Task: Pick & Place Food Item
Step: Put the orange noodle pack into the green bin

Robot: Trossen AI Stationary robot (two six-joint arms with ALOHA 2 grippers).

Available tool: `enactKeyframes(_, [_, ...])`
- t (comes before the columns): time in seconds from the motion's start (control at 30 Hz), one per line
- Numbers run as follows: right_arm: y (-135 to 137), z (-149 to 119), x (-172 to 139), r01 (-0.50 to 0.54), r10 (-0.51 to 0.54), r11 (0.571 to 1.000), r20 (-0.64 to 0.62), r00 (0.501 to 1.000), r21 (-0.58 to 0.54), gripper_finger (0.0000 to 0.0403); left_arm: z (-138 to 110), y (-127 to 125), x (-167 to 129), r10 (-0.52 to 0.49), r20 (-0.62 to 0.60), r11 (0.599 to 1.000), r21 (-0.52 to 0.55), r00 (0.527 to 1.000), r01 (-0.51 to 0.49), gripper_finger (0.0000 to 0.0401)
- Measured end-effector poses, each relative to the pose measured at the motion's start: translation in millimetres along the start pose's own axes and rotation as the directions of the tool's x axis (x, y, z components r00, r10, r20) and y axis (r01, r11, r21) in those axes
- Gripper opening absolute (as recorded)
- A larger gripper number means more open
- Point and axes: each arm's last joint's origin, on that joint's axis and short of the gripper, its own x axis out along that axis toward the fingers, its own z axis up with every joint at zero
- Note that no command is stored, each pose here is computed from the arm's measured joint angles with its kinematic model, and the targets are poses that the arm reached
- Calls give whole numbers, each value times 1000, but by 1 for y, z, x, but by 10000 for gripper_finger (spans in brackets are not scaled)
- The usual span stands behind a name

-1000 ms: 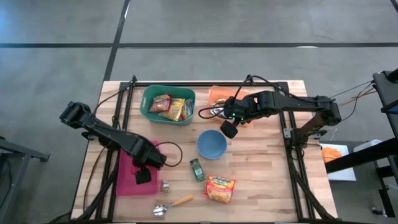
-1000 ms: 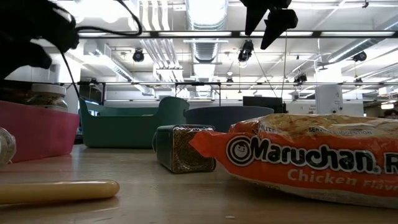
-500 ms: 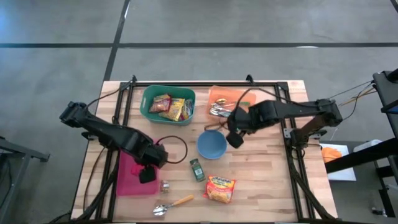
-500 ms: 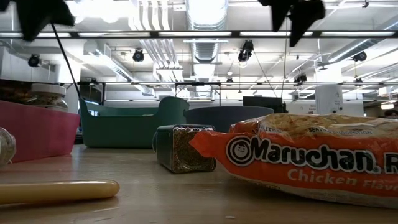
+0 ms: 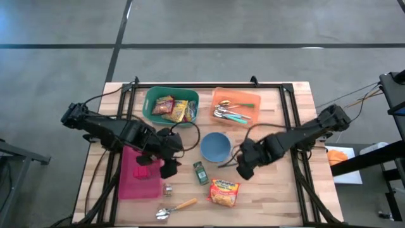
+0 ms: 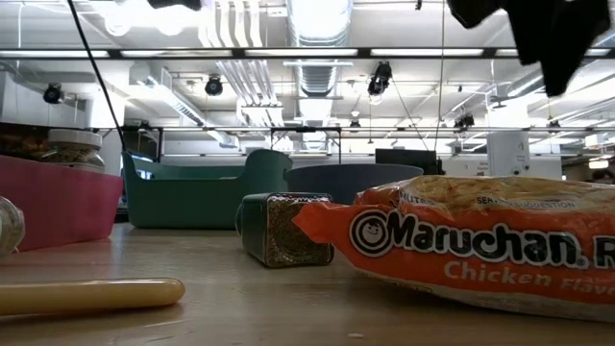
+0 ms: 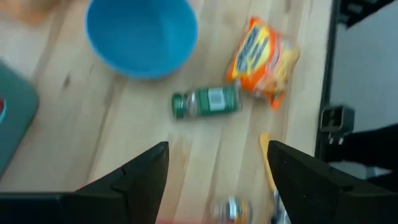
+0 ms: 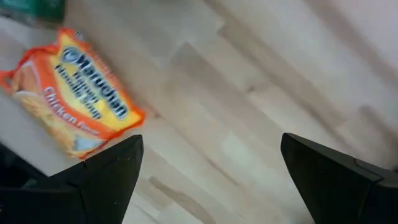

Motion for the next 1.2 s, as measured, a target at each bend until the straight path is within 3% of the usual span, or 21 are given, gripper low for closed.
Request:
enactKeyframes(0.17, [12,-21,29,-125,124,991,15,992,49,375,14,6,1,-27,87,1000,1,996,27,276])
enactKeyframes(0.33, [17,-36,63,-276,270,950,62,961,143,375,24,10,1,-45,150,999,1,988,45,276])
enactKeyframes(0.6, [7,-53,98,-368,339,889,147,929,272,375,32,15,0,-68,183,998,8,981,67,276])
enactKeyframes(0.8, [5,-59,115,-520,471,802,225,853,293,375,35,17,0,-76,201,997,0,977,77,276])
enactKeyframes(1.1, [-7,-65,130,-537,485,784,233,843,310,375,37,15,0,-94,222,994,-31,970,103,276])
enactKeyframes(1.2, [-8,-65,132,-580,530,753,237,814,312,375,37,15,0,-94,222,994,-32,970,104,276])
